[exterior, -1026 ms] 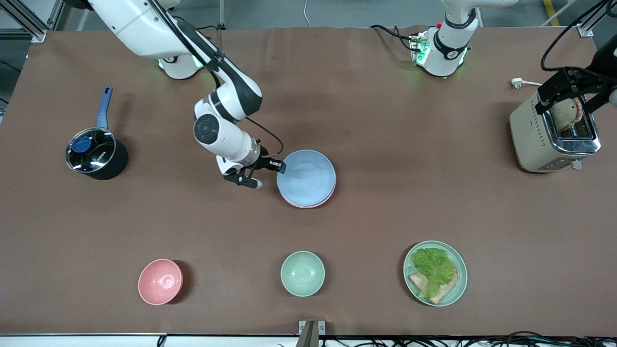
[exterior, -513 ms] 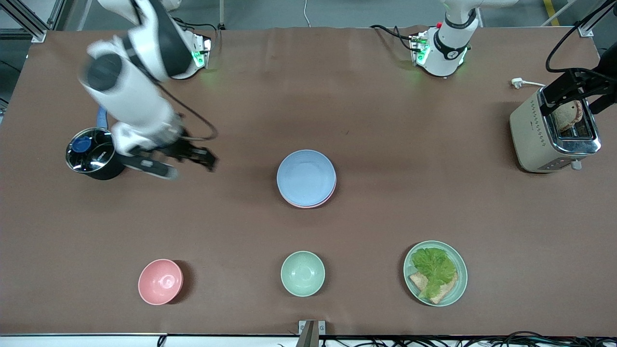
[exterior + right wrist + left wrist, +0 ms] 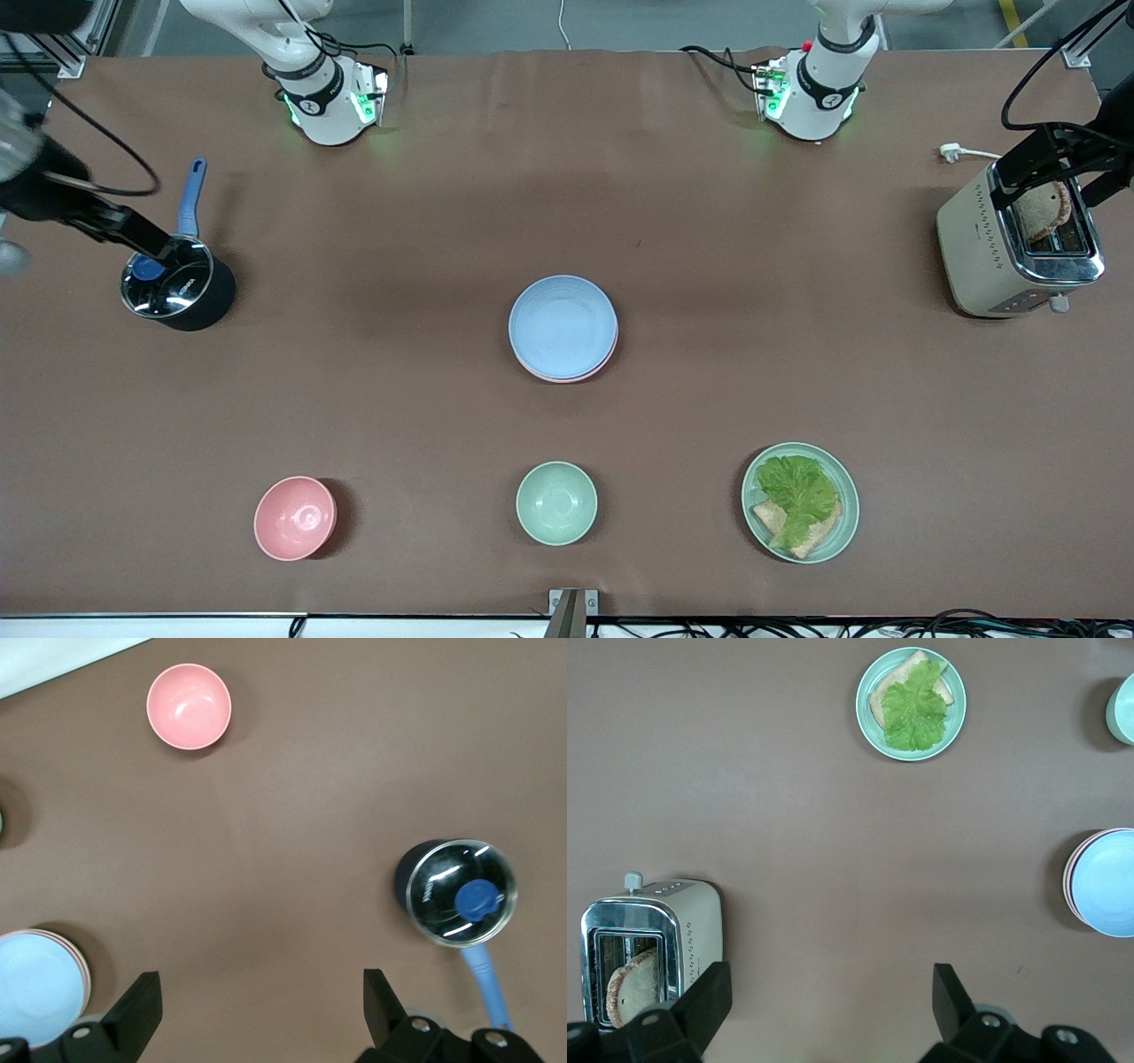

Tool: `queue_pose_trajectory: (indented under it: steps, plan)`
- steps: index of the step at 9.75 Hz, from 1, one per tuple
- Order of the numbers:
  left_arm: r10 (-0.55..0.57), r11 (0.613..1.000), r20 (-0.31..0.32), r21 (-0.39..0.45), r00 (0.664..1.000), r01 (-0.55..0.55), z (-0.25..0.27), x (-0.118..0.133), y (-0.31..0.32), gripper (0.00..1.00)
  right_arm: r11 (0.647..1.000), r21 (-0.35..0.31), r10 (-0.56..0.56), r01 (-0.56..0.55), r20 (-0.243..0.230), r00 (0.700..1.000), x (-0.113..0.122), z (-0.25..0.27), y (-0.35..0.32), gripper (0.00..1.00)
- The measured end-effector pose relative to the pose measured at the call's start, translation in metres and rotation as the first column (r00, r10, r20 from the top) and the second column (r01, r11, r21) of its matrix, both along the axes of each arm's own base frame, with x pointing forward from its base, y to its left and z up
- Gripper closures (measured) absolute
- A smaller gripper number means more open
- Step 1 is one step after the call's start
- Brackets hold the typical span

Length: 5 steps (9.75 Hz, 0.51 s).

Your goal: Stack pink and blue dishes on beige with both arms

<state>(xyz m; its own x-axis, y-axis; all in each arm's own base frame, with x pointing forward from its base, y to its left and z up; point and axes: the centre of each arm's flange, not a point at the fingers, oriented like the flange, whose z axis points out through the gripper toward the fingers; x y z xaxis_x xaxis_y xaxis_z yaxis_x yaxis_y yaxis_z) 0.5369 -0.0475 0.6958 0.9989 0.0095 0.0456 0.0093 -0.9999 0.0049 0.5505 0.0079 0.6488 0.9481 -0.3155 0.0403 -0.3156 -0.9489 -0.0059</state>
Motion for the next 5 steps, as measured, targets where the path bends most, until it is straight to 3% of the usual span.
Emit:
queue_pose_trajectory:
  steps: [2,5]
  plan:
    - [-0.001,1.000,-0.015,0.001,1.000,0.001,-0.0017,-0.0014,0.0005,0.00,0.988,-0.010,0.154,-0.154,0.014,0.988,0.0001,0.0104,-0.0228,0.00]
    - [-0.001,1.000,-0.016,0.001,1.000,0.001,-0.0019,-0.0015,0.0006,0.00,0.993,-0.009,0.117,-0.117,0.015,0.993,0.0026,0.0114,-0.0226,0.00]
